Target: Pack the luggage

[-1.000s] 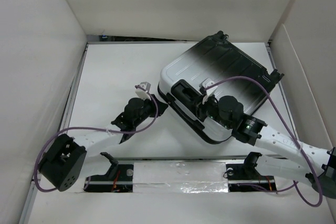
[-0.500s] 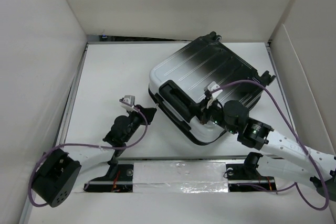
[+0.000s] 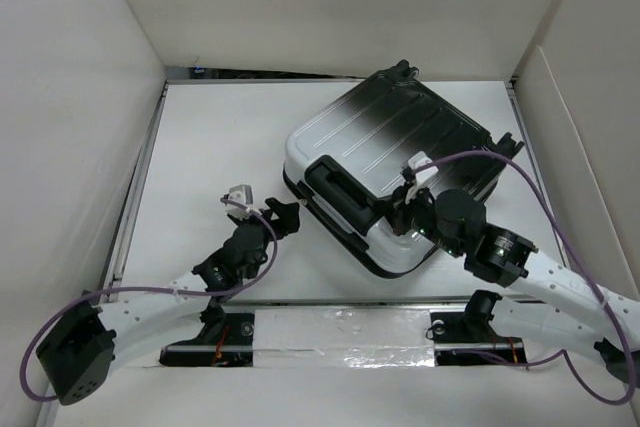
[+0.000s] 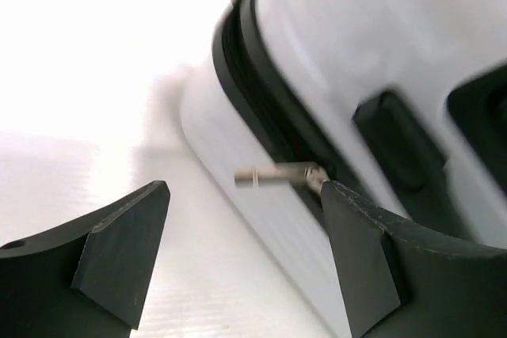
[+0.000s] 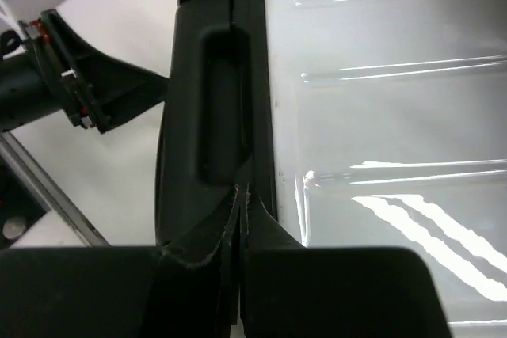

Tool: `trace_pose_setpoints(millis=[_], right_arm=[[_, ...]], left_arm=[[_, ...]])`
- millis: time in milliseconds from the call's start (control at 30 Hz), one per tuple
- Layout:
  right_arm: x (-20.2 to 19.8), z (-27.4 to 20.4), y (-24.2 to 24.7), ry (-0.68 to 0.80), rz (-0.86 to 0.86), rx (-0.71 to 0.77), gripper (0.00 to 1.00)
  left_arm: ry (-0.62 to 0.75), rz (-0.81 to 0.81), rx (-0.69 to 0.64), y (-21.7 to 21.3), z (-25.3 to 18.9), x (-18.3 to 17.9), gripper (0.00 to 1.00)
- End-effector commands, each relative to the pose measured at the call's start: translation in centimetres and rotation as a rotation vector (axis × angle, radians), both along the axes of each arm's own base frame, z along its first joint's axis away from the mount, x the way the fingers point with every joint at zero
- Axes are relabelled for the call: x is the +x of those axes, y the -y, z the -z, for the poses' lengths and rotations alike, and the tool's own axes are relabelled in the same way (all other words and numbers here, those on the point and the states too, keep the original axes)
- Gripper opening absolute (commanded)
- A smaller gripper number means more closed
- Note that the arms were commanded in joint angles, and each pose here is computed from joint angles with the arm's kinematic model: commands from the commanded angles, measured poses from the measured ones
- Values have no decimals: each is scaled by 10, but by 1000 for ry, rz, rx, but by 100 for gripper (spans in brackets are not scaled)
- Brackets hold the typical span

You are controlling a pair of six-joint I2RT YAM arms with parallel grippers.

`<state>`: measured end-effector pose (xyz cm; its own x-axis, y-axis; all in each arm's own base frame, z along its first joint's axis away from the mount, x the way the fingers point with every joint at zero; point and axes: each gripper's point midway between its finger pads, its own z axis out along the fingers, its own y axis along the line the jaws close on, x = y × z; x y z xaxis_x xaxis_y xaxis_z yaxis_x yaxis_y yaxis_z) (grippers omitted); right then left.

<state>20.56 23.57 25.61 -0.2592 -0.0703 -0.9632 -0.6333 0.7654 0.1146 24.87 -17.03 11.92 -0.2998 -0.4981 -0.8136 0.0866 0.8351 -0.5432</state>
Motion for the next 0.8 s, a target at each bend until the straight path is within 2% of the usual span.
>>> trace_pose_setpoints(millis=[0, 133, 167, 200, 233, 267, 300, 367, 433, 467, 500, 567, 600, 767], right_arm=[[19, -5, 48, 27, 230, -79, 7], [45, -31, 96, 79, 445, 6, 26], [47, -32, 108, 85, 487, 23, 28], [51, -34, 116, 92, 523, 47, 29], [55, -34, 126, 95, 560, 64, 31], [62, -33, 145, 96, 636, 75, 31], [62, -31, 157, 93, 677, 87, 31], [63, -28, 178, 94, 760, 118, 31], [59, -24, 212, 114, 887, 142, 30], [58, -22, 223, 123, 930, 149, 29], [56, -21, 239, 134, 994, 159, 29], [54, -5, 250, 109, 1041, 173, 28], [54, 2, 258, 99, 1067, 176, 27], [64, 41, 259, 27, 1026, 177, 27]], left_arm=[[98, -156, -49, -22, -52, 14, 76], [233, -248, -140, -40, -114, 33, 74], [266, -252, -175, -43, -135, 41, 74], [277, -322, -173, -66, -141, 59, 74], [287, -262, -217, -60, -152, 68, 74], [318, -256, -255, -65, -175, 78, 74], [291, -256, -258, -68, -170, 93, 74], [343, -245, -300, -80, -198, 112, 74], [272, -255, -256, -84, -183, 141, 74], [291, -235, -254, -81, -203, 154, 74], [210, -222, -227, -76, -176, 177, 74], [160, -115, -231, -54, -171, 196, 74], [98, -98, -222, -47, -144, 208, 73], [36, 13, -237, -14, -104, 215, 72]])
